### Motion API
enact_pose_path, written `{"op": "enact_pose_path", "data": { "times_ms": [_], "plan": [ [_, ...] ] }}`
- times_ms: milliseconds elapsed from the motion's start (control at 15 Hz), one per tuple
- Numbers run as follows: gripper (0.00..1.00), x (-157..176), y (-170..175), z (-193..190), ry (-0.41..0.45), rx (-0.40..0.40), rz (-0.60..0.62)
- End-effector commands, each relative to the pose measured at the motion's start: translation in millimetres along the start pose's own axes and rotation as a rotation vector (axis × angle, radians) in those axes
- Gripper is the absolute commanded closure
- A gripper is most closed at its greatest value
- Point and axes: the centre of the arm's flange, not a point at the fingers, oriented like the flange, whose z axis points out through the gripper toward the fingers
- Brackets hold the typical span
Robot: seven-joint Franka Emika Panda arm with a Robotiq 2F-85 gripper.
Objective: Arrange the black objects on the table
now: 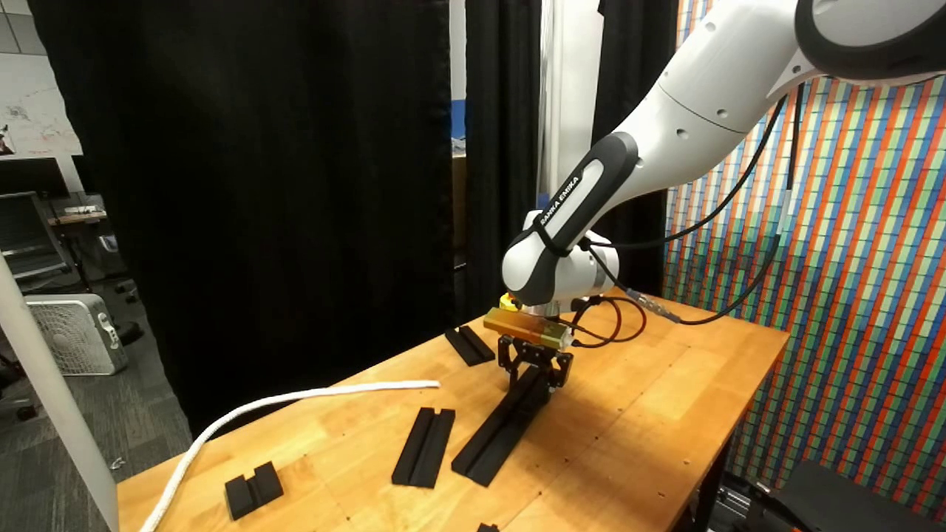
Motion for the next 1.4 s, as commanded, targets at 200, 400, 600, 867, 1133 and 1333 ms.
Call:
{"op": "enact_pose_path", "data": {
  "times_ms": [200, 400, 600, 867, 1133, 1333],
  "plan": [
    [0.55, -9, 9, 16, 0.010, -0.030, 0.043],
    [0.55, -11, 8, 17, 0.010, -0.031, 0.050],
    [0.55, -11, 7, 17, 0.004, -0.032, 0.037],
    [0.00, -23, 0, 8, -0.005, -0.044, -0.009],
    [0.00, -50, -15, -21, 0.059, -0.065, -0.102],
    [0.00, -76, -32, -56, 0.148, -0.076, -0.196]
  ]
}}
